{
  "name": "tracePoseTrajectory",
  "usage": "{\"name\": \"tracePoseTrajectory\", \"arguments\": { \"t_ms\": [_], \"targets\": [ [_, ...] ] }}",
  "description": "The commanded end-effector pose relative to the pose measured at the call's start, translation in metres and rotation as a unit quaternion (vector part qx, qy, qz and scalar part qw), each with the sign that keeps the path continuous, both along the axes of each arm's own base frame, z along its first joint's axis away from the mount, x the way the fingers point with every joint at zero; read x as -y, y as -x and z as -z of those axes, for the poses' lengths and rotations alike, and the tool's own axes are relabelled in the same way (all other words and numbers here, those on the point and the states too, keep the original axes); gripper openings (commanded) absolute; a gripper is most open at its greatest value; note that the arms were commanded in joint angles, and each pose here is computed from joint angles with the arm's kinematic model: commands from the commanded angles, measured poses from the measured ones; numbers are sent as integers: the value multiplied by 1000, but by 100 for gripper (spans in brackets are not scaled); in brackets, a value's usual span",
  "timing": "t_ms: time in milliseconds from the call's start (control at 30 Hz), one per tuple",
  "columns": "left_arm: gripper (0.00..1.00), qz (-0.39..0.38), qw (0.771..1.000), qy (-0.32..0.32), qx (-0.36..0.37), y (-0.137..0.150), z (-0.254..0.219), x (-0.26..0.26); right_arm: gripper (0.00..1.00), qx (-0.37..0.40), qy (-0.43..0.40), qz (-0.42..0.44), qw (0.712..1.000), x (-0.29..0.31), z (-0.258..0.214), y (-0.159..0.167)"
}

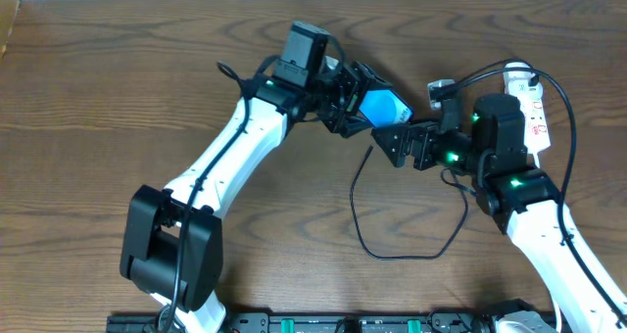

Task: Plug charger to phone and switch on socket
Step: 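Move the right gripper toward the phone while left brings it center, then close the right gripper on the blue phone's side edge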

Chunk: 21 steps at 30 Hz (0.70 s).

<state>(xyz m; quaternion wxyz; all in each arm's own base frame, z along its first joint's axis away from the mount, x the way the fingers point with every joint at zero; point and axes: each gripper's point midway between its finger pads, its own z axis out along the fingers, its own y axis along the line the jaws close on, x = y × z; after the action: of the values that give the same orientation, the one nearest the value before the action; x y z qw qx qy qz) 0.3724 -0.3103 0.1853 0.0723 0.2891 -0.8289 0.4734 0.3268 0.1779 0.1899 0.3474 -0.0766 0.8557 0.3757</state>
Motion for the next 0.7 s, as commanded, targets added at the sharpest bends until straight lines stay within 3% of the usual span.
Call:
{"name": "tracePoseTrajectory", "arguments": {
  "t_ms": [0,167,333,467,667],
  "targets": [
    [7,3,1000,7,25,3,-21,10,99,16,19,14,1000,2,-3,-6],
    [7,-8,1000,11,0,7,-20,14,95,17,28,27,999,6,-1,-10],
    [7,-12,1000,12,-8,7,-20,15,81,16,31,31,999,8,0,-10],
    [7,-12,1000,14,-13,10,-20,18,59,16,31,31,999,8,0,-10],
    [7,-7,1000,15,-20,16,-20,24,54,16,31,31,999,8,0,-10]
  ]
}}
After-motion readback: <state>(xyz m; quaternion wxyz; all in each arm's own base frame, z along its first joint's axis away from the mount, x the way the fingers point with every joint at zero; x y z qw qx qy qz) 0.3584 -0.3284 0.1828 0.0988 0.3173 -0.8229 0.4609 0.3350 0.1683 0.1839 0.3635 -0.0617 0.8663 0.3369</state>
